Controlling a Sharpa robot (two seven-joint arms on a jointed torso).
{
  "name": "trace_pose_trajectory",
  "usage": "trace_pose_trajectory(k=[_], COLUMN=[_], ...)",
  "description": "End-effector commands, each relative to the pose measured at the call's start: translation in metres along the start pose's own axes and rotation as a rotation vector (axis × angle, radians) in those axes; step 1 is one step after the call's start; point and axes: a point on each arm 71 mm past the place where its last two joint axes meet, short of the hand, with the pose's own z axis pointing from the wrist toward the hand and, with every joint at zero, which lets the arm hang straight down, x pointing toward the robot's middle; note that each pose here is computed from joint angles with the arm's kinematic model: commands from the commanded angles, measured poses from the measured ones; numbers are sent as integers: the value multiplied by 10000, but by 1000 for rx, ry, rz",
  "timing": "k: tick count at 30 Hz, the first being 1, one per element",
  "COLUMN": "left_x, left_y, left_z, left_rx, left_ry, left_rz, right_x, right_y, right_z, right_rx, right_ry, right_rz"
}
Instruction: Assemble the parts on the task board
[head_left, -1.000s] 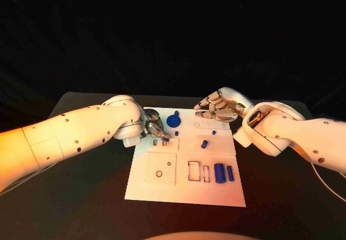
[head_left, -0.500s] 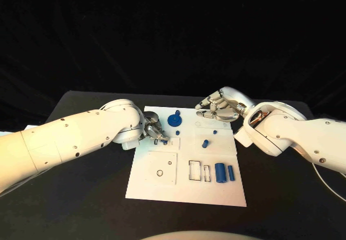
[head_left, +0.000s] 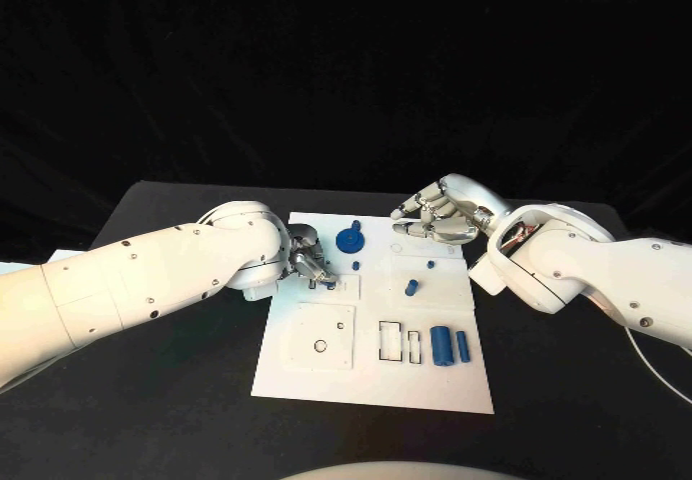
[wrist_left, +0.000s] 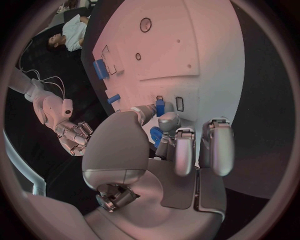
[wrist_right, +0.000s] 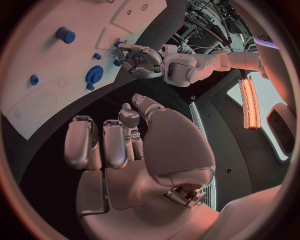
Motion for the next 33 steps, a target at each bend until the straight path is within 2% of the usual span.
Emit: trace_pose_trajectory(k=[1, 15, 33], left_x=[51, 86, 93], left_y=[29, -22, -35], left_z=[10, 12, 30], left_rx=[-24, -16, -23], left_ry=[22, 42, 58], left_rz=[44, 60, 61], right_x=[16, 14, 13], right_y=[8, 8, 8], right_z=[0, -5, -6], right_rx=[-8, -8, -7], right_ry=[11, 9, 8], right_rz=[-3, -2, -1])
